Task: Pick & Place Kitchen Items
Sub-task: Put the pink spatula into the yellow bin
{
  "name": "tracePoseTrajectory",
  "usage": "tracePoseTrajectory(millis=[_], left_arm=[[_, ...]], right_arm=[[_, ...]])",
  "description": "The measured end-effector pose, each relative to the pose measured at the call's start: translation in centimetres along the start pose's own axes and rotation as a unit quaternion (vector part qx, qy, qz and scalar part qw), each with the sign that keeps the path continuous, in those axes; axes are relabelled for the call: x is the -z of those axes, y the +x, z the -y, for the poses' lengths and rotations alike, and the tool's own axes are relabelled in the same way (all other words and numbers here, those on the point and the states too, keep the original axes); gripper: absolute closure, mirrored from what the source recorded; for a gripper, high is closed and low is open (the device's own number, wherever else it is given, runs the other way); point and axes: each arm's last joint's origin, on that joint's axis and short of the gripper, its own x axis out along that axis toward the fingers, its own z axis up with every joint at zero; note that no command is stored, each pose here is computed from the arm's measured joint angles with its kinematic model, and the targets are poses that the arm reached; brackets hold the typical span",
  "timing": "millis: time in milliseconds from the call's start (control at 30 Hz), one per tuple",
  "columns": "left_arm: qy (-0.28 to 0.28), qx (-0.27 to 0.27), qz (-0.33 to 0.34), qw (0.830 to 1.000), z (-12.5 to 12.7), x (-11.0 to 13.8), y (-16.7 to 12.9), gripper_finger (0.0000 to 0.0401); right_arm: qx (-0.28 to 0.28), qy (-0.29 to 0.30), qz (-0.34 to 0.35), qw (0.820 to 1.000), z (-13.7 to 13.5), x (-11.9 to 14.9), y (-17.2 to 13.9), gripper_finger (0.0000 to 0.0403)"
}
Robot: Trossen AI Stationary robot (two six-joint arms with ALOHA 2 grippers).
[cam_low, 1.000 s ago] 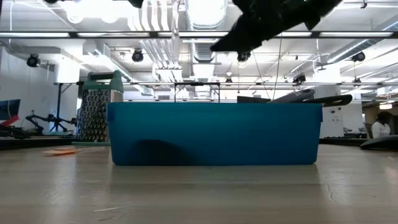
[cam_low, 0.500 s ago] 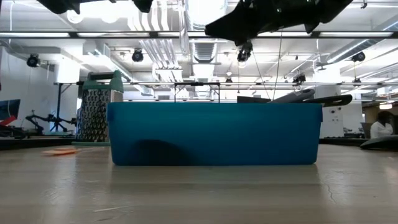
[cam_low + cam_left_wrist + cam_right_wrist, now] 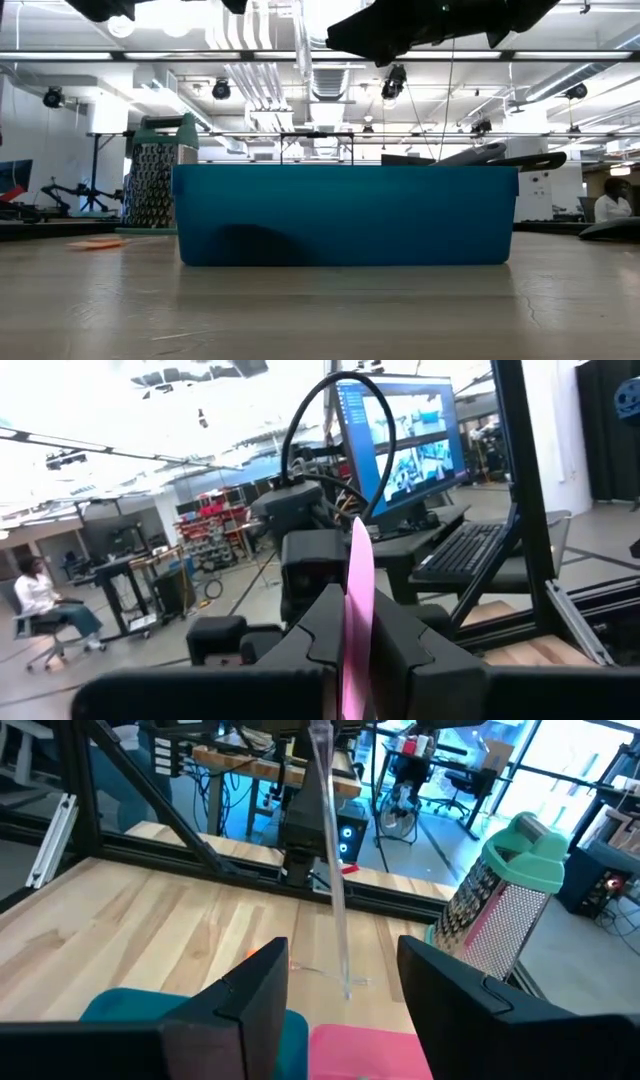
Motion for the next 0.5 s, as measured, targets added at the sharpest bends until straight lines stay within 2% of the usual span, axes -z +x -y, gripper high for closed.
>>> tracePoseTrajectory(millis=[267,500], left_arm=[[0.007,0.015,-0.008,1.0,-0.4,0.5,3.1,0.0379],[0.011,0.024,-0.006,1.0,-0.7,0.1,4.7,0.0379]], right_arm=[[0.0,-0.002,0.0,1.0,0.0,0.0,0.0,0.0233],[0.002,0.0,-0.002,1.0,0.0,0.0,0.0,0.0282]])
